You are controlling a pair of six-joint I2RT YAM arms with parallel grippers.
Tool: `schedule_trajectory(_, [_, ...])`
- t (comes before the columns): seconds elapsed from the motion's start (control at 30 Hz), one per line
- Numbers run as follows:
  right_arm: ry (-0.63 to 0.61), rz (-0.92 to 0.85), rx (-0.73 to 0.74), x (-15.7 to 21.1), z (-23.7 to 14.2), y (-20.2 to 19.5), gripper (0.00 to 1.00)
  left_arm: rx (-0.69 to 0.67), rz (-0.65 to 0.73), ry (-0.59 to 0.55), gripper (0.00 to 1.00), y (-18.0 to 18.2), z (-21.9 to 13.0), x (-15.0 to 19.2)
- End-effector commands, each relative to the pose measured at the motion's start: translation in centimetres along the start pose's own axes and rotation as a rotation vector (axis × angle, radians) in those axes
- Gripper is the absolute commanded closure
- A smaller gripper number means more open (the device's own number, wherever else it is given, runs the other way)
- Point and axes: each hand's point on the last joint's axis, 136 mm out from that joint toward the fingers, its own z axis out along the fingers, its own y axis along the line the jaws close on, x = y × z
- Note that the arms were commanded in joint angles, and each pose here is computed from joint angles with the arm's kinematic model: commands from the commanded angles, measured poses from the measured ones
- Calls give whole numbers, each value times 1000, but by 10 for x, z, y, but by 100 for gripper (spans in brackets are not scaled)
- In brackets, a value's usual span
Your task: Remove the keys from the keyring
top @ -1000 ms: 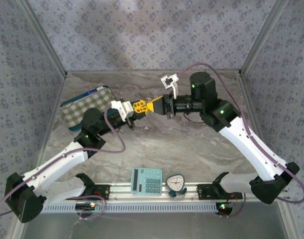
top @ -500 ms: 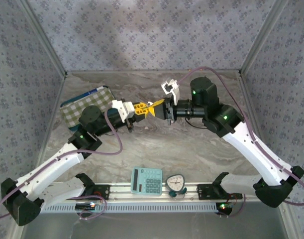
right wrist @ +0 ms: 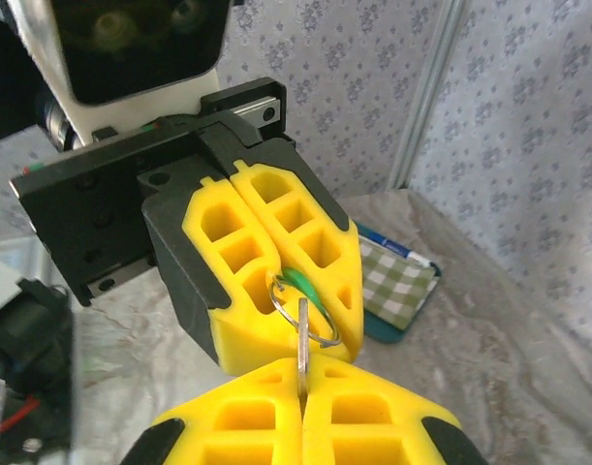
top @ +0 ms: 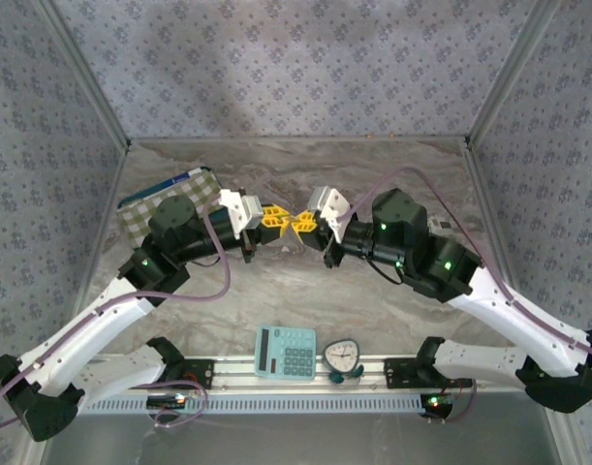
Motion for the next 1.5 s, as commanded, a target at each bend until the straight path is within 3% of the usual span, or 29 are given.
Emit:
schedule_trajectory(0.0, [-2, -156, 19, 1, -8, 7, 100, -101, -24, -38, 100, 20, -7, -23])
schedule_trajectory(0.3, [-6, -270, -4, 5, -9, 19, 100, -101, -65, -26, 100, 22, -5, -26])
schedule_trajectory(1.27, [205, -596, -173, 39, 22, 65, 100, -23, -102, 8, 100, 12, -1, -32])
schedule_trajectory(1.47, [200, -627, -165, 36, 32, 67, 100, 5, -105, 4, 100, 5, -1, -32])
